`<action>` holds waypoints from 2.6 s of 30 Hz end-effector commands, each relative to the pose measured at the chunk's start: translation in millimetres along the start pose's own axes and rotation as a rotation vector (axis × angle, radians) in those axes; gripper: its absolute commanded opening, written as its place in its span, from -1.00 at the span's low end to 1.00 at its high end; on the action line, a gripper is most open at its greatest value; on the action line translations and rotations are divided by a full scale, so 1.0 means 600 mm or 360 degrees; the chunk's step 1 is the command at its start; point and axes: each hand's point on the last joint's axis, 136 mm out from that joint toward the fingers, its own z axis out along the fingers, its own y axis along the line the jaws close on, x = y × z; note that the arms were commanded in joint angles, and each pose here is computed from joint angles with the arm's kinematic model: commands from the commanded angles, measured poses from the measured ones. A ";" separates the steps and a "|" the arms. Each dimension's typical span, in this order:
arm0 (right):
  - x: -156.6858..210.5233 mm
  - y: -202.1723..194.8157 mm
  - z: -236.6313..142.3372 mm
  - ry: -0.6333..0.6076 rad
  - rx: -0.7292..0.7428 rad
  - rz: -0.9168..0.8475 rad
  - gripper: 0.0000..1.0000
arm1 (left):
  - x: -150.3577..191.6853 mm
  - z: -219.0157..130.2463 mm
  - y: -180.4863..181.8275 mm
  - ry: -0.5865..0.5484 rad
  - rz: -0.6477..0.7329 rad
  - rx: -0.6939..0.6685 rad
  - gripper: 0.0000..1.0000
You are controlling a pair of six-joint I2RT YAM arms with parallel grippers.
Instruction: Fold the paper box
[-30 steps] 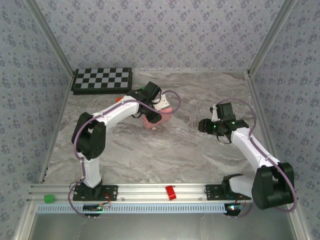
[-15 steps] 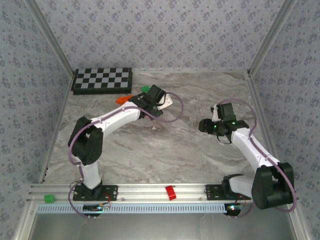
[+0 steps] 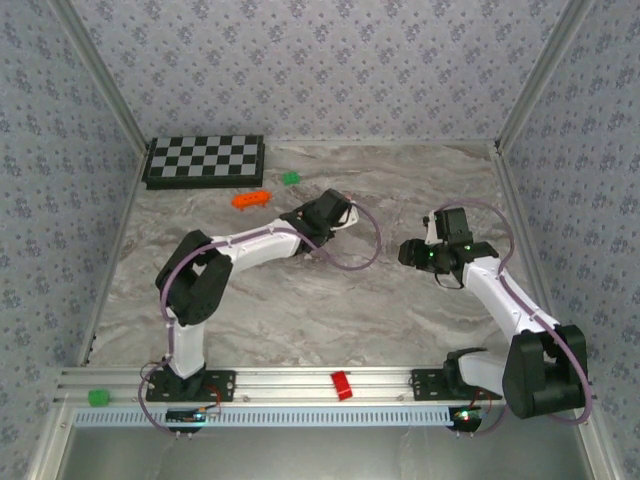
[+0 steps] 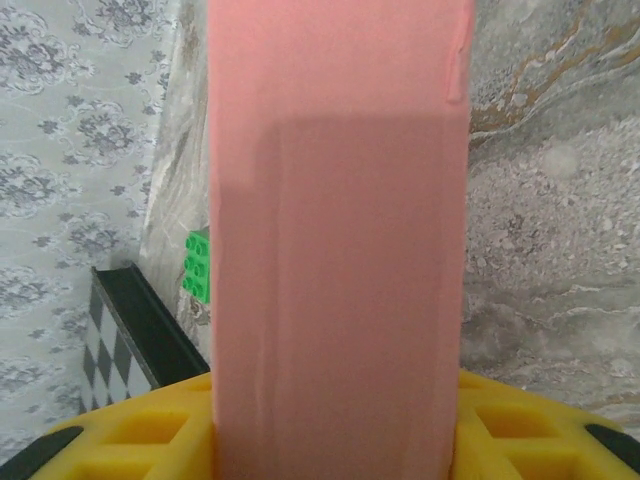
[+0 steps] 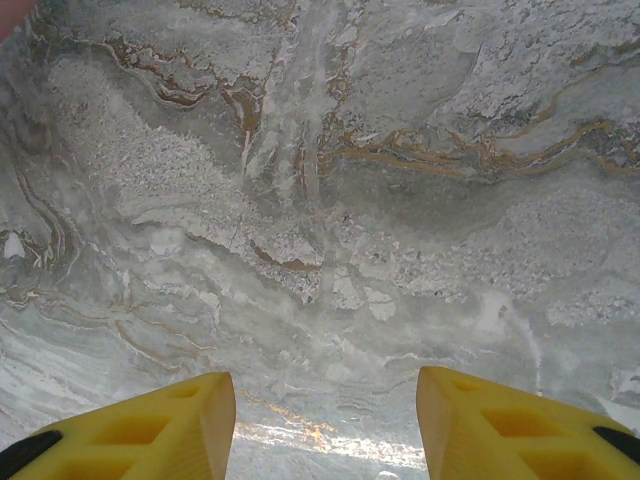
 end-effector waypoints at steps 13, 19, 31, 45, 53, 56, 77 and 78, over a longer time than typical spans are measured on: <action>0.006 -0.005 -0.001 -0.0009 -0.0014 0.0041 0.05 | -0.012 -0.005 -0.055 -0.0044 0.0040 -0.0211 -0.06; 0.010 -0.007 0.002 0.0001 -0.0017 0.0045 0.05 | -0.010 -0.005 -0.071 -0.0042 0.0023 -0.0177 0.01; 0.011 -0.009 0.006 0.0006 -0.0018 0.0054 0.05 | -0.020 -0.017 -0.076 -0.0093 -0.0020 -0.0121 0.36; 0.007 -0.010 0.011 0.0007 -0.0020 0.0063 0.05 | -0.046 -0.061 -0.082 -0.0296 -0.0128 0.0104 0.99; 0.005 -0.015 0.021 0.0017 -0.0005 0.0061 0.05 | -0.021 -0.089 -0.029 -0.0274 -0.0492 0.0182 0.99; -0.002 -0.009 0.025 -0.0012 -0.0039 0.0025 0.05 | 0.009 -0.094 0.009 -0.0215 -0.0686 0.0150 0.99; -0.056 -0.119 0.001 -0.0345 0.0425 0.0104 0.03 | 0.293 -0.142 0.161 -0.0012 -0.1729 -0.0060 0.99; -0.059 -0.128 -0.002 -0.0366 0.0458 0.0119 0.03 | 0.308 -0.142 0.164 0.0013 -0.1764 -0.0089 0.99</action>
